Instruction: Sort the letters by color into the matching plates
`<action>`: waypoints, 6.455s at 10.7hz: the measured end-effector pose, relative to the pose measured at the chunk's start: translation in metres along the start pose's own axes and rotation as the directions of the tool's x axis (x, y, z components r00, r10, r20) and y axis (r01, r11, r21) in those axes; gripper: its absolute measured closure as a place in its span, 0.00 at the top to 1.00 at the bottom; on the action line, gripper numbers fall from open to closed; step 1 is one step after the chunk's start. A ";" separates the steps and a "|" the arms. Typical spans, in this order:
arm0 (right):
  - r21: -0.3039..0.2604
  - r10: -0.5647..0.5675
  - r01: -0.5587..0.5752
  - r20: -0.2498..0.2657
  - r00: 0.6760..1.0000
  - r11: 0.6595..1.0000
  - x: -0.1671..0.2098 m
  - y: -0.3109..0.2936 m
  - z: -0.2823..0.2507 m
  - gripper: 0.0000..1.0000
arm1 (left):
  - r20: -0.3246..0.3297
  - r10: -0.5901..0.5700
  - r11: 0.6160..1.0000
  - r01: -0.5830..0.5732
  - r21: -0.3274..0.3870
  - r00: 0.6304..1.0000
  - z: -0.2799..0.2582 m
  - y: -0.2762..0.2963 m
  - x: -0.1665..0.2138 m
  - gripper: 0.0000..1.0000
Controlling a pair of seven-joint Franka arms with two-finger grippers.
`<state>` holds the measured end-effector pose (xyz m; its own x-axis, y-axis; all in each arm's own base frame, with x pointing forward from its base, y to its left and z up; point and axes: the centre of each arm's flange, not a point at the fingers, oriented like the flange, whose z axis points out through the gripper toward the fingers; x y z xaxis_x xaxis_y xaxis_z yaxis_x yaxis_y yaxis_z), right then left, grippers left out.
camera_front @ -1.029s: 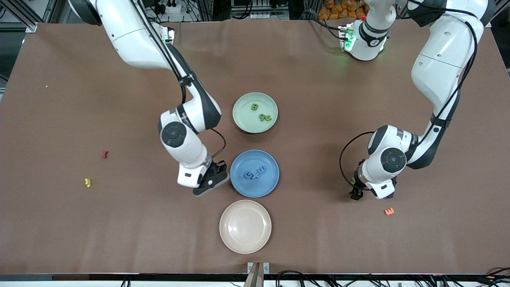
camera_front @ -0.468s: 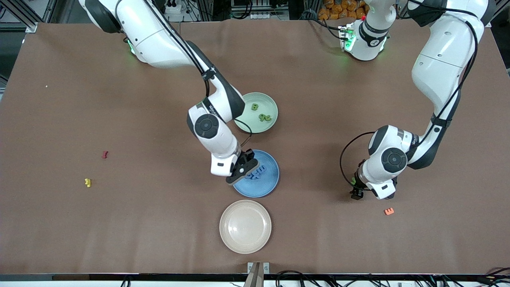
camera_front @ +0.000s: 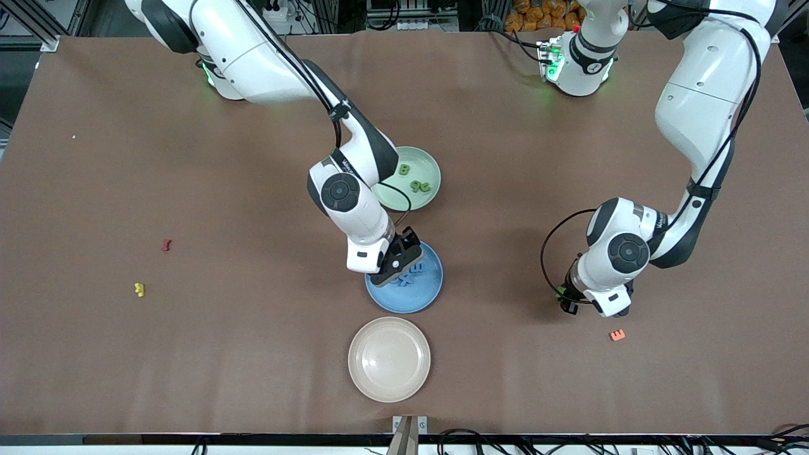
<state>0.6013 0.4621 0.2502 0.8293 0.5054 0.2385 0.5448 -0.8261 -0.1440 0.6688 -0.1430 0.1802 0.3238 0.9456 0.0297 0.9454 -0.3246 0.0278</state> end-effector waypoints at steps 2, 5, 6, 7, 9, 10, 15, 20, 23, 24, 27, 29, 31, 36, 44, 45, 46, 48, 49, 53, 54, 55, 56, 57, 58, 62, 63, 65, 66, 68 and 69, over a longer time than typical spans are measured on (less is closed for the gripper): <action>-0.037 -0.021 0.022 0.026 0.999 0.999 0.003 0.019 -0.006 1.00 | 0.000 0.000 1.000 0.000 0.000 1.000 0.000 0.000 0.000 0.33; -0.119 -0.038 0.047 0.077 0.996 0.992 0.005 0.089 -0.025 1.00 | 0.012 -0.001 1.000 0.001 -0.007 1.000 -0.004 0.002 -0.012 0.33; -0.145 -0.022 0.035 0.091 0.996 0.989 0.004 0.118 -0.035 1.00 | 0.023 0.004 1.000 -0.004 0.003 1.000 -0.007 0.003 -0.028 0.33; -0.171 -0.001 0.020 0.110 0.994 0.985 0.000 0.150 -0.045 1.00 | 0.028 0.004 1.000 -0.004 0.015 1.000 -0.010 0.003 -0.050 0.33; -0.198 0.044 -0.014 0.145 0.988 0.980 -0.013 0.221 -0.067 1.00 | 0.019 0.003 0.999 -0.003 0.039 1.000 -0.016 0.002 -0.096 0.33; -0.202 0.067 -0.035 0.154 0.986 0.979 -0.022 0.260 -0.084 1.00 | 0.014 0.003 0.999 -0.003 0.042 1.000 -0.022 0.001 -0.119 0.33; -0.183 0.217 -0.181 0.199 0.956 0.966 -0.075 0.379 -0.216 1.00 | 0.066 0.075 0.996 -0.078 0.047 0.995 -0.077 -0.014 -0.243 0.33; -0.160 0.292 -0.266 0.175 0.940 0.951 -0.122 0.390 -0.358 1.00 | 0.079 0.136 0.989 -0.140 0.057 0.988 -0.107 -0.053 -0.358 0.33; -0.211 0.371 -0.335 0.160 0.915 0.918 -0.152 0.384 -0.426 1.00 | 0.085 0.178 0.979 -0.185 0.083 0.980 -0.101 -0.080 -0.406 0.33; -0.226 0.423 -0.386 0.142 0.895 0.894 -0.157 0.378 -0.442 1.00 | 0.094 0.189 0.975 -0.198 0.101 0.977 -0.097 -0.092 -0.426 0.33; -0.234 0.541 -0.510 0.091 0.836 0.827 -0.167 0.359 -0.478 1.00 | 0.088 0.221 0.962 -0.232 0.146 0.971 -0.077 -0.136 -0.484 0.33; -0.232 0.594 -0.567 0.061 0.802 0.790 -0.174 0.349 -0.497 1.00 | 0.074 0.236 0.956 -0.245 0.163 0.969 -0.067 -0.149 -0.496 0.37; -0.235 0.624 -0.597 0.062 0.779 0.767 -0.176 0.345 -0.493 1.00 | 0.056 0.230 0.955 -0.236 0.180 0.972 -0.060 -0.147 -0.490 0.62; -0.246 0.650 -0.616 0.093 0.754 0.749 -0.173 0.326 -0.508 1.00 | -0.036 0.089 0.995 -0.087 0.039 0.995 -0.099 -0.039 -0.368 1.00; -0.271 0.657 -0.615 0.101 0.747 0.740 -0.171 0.331 -0.501 1.00 | -0.073 0.221 0.975 -0.221 0.001 0.973 -0.158 0.020 -0.221 1.00; -0.271 0.658 -0.615 0.102 0.746 0.740 -0.170 0.331 -0.499 1.00 | -0.070 0.266 0.964 -0.266 0.008 0.962 -0.158 0.022 -0.210 1.00; -0.272 0.658 -0.615 0.104 0.746 0.740 -0.170 0.332 -0.497 1.00 | -0.066 0.323 0.946 -0.322 0.027 0.944 -0.158 0.023 -0.198 1.00; -0.274 0.659 -0.616 0.103 0.745 0.739 -0.169 0.333 -0.496 1.00 | -0.040 0.472 0.880 -0.468 0.086 0.881 -0.154 0.022 -0.166 1.00; -0.274 0.658 -0.615 0.102 0.746 0.739 -0.169 0.333 -0.496 1.00 | 0.004 0.544 0.832 -0.541 0.120 0.839 -0.152 0.019 -0.149 1.00; -0.274 0.658 -0.615 0.102 0.746 0.740 -0.169 0.333 -0.495 1.00 | 0.226 0.760 0.603 -0.791 0.102 0.609 -0.175 -0.008 -0.028 1.00; -0.274 0.658 -0.615 0.102 0.746 0.740 -0.169 0.333 -0.495 1.00 | 0.256 0.785 0.563 -0.822 0.085 0.564 -0.186 -0.027 -0.006 1.00; -0.273 0.657 -0.614 0.103 0.746 0.740 -0.168 0.333 -0.495 1.00 | 0.262 0.799 0.538 -0.838 0.090 0.541 -0.198 -0.047 0.003 1.00; -0.273 0.657 -0.613 0.106 0.747 0.741 -0.168 0.332 -0.494 1.00 | 0.261 0.814 0.515 -0.852 0.090 0.519 -0.212 -0.065 0.004 1.00; -0.274 0.657 -0.612 0.112 0.745 0.742 -0.169 0.332 -0.491 1.00 | 0.250 0.829 0.496 -0.864 0.080 0.499 -0.229 -0.080 0.008 1.00; -0.274 0.657 -0.611 0.119 0.744 0.742 -0.169 0.332 -0.488 1.00 | 0.232 0.842 0.486 -0.871 0.066 0.487 -0.248 -0.094 0.018 1.00; -0.273 0.655 -0.610 0.111 0.748 0.744 -0.168 0.332 -0.489 1.00 | 0.112 0.851 0.517 -0.856 -0.005 0.513 -0.328 -0.123 0.040 1.00; -0.272 0.653 -0.611 0.103 0.750 0.744 -0.167 0.332 -0.490 1.00 | 0.067 0.859 0.509 -0.860 -0.022 0.507 -0.351 -0.124 0.041 1.00; -0.271 0.651 -0.611 0.087 0.754 0.744 -0.166 0.333 -0.492 1.00 | -0.016 0.877 0.480 -0.876 -0.047 0.481 -0.394 -0.126 0.047 1.00; -0.271 0.654 -0.614 0.084 0.752 0.741 -0.166 0.334 -0.492 1.00 | -0.043 0.879 0.473 -0.879 -0.054 0.476 -0.409 -0.128 0.052 1.00; -0.270 0.662 -0.624 0.078 0.745 0.734 -0.170 0.339 -0.495 1.00 | -0.074 0.909 0.407 -0.912 -0.055 0.410 -0.426 -0.131 0.057 1.00; -0.265 0.661 -0.624 0.078 0.746 0.735 -0.170 0.340 -0.495 1.00 | -0.076 0.922 0.377 -0.925 -0.052 0.380 -0.435 -0.133 0.059 1.00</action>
<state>0.5842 -0.0281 0.6362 0.9887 -0.1497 0.0073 -0.1497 -0.9887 0.0002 0.5468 -0.0527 0.6130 0.9919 0.0588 0.1127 0.0552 -0.9979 0.0352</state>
